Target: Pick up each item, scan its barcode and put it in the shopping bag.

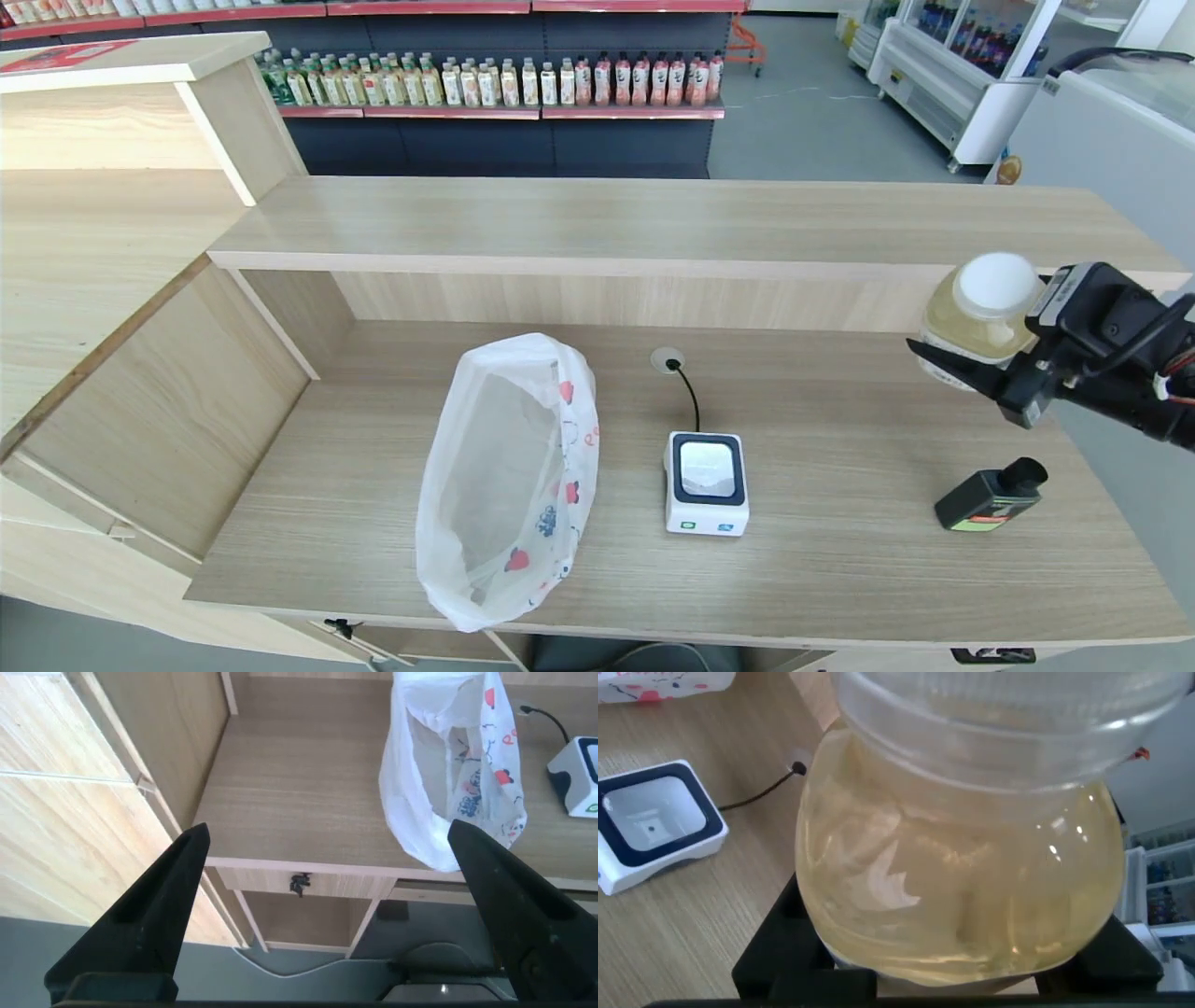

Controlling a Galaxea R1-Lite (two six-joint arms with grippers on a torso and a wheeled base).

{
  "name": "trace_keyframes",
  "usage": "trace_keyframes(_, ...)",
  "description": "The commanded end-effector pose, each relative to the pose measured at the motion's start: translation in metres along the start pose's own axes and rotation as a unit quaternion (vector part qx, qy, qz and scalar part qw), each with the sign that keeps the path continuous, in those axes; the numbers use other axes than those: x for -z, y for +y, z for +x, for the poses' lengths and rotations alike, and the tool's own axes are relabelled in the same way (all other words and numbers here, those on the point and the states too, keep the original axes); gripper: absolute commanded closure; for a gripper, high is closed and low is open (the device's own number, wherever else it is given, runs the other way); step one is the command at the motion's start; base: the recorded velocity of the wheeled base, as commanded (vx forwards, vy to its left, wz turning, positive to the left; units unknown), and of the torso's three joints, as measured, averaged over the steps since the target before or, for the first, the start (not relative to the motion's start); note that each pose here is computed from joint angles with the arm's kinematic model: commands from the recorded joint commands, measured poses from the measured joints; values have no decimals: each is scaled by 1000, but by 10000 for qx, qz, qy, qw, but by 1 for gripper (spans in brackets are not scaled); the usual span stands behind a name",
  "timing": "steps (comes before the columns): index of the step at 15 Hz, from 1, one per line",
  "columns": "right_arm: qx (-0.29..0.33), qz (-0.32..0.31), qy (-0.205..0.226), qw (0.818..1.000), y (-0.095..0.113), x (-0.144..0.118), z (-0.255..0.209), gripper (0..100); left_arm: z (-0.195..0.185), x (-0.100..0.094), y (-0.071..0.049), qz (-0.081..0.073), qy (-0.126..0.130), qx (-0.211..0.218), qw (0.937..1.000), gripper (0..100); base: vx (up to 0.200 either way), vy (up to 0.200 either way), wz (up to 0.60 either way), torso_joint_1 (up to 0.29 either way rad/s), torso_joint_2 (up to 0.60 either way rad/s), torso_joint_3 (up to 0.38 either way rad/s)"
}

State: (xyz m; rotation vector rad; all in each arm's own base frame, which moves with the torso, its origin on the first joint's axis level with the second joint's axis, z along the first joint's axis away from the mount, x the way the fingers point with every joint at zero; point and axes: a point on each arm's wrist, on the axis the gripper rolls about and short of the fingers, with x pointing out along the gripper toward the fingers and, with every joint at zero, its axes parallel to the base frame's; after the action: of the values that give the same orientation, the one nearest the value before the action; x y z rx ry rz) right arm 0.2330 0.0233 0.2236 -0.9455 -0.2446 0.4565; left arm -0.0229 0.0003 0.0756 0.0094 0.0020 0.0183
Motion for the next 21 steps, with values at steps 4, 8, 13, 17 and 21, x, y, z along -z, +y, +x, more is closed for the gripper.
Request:
trace_keyframes(4,-94,155,519,9985,3,37,23,100,0,0,0,-1,-2,-1,10000,0,0,200,0,0,2,2)
trace_keyframes(8,-356,231,365,9984,14,44,35,100,0,0,0,-1,-2,-1,10000,0,0,50,0,1,2,1)
trace_keyframes(13,-754,21,499,9959,32,61,42,100,0,0,0,-1,-2,-1,10000,0,0,0,0,0,0,0)
trace_keyframes(17,-1232,64,454,9913,60,75,57,100,0,0,0,-1,-2,-1,10000,0,0,0,0,0,0,0)
trace_keyframes(21,-1559,116,16,9877,71,81,67,100,0,0,0,-1,-2,-1,10000,0,0,0,0,0,0,0)
